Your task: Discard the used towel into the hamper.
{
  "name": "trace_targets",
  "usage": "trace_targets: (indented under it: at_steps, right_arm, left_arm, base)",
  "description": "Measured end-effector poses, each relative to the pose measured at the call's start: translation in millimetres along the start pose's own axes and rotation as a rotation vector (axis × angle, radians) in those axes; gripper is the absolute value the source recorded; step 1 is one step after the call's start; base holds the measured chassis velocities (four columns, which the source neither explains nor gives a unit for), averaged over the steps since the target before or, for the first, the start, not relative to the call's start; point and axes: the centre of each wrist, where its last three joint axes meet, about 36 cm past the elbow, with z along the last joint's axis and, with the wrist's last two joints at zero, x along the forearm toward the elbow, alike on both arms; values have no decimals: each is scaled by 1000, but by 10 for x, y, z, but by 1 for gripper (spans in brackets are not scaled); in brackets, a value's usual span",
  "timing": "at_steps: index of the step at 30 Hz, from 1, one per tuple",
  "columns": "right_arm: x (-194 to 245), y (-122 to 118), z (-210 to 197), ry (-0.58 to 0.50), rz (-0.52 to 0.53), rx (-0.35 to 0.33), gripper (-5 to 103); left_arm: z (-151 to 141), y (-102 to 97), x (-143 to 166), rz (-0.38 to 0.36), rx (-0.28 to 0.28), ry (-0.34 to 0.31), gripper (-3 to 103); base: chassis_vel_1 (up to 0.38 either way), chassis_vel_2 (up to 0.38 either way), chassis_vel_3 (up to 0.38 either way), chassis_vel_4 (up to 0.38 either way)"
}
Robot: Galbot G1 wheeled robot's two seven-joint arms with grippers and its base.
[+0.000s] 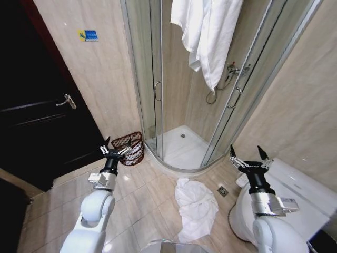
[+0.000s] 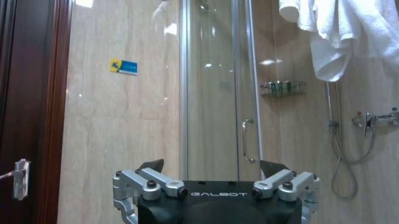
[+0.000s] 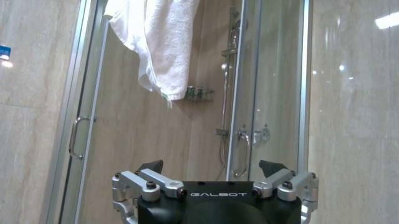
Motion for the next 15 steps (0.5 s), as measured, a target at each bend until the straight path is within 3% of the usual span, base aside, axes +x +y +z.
trace_targets:
  at_steps: [15]
  right_arm:
    - [0,11,48,9,-7,7,100]
  left_arm:
    - [-25,110,-64,-8,-10,-10,100]
  base:
    - [0,0,0,0]
